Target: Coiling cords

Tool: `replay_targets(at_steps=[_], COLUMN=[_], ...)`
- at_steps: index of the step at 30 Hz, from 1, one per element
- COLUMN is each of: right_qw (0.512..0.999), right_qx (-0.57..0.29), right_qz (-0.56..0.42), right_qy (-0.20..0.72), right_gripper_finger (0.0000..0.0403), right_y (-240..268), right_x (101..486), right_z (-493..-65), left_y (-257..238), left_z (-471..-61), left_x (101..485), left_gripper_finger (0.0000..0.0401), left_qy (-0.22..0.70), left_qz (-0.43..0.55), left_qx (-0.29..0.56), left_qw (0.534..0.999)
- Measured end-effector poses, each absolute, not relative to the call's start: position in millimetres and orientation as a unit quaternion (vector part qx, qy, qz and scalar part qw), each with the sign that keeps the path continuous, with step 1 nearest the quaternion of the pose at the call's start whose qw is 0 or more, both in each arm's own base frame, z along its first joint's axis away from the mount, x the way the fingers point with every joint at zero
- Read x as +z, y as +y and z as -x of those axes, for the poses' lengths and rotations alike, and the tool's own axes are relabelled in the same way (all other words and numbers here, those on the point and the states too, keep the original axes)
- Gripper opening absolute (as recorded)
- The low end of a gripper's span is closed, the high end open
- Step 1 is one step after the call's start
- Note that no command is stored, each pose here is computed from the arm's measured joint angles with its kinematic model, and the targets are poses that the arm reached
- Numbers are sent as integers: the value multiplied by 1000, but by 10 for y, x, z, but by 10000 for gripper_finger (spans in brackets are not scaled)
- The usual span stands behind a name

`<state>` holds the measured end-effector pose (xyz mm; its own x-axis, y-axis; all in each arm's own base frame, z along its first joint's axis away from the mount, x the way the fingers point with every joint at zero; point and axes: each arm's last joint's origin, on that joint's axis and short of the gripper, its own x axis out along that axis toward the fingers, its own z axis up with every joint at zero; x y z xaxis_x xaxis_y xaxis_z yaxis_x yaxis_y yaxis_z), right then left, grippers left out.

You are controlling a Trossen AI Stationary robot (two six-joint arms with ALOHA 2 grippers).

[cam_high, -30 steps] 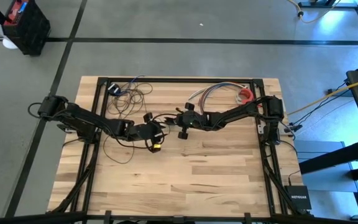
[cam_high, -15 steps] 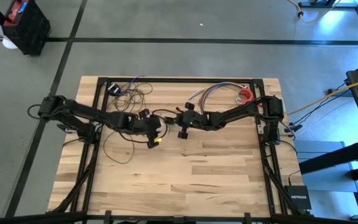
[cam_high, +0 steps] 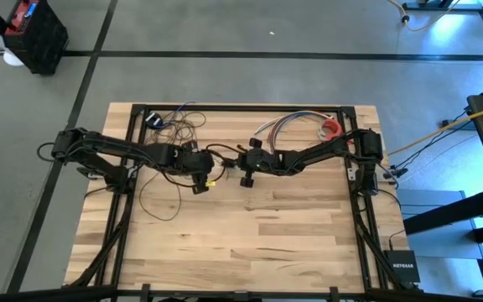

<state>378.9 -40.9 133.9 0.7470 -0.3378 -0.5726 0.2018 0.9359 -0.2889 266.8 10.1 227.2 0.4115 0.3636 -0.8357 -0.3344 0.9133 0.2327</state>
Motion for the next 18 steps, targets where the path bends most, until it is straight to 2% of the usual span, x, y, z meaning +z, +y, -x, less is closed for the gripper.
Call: replay_targets(at_steps=[10,15,18], right_qw=[929,929,929], right_qx=[-145,-145,-145], right_qz=[105,105,105], right_qy=[325,325,324], right_gripper_finger=[5,5,5], right_y=[-409,-409,-410], right_x=[1339,1340,1341], right_z=[-3789,-3789,-3790], left_y=[214,325,353], left_z=[-2678,-2700,-2695], left_x=[2196,2193,2192], left_gripper_finger=[155,155,155], left_qy=[515,492,496], left_qz=[14,20,8], left_qx=[207,270,270], left_qw=[832,828,826])
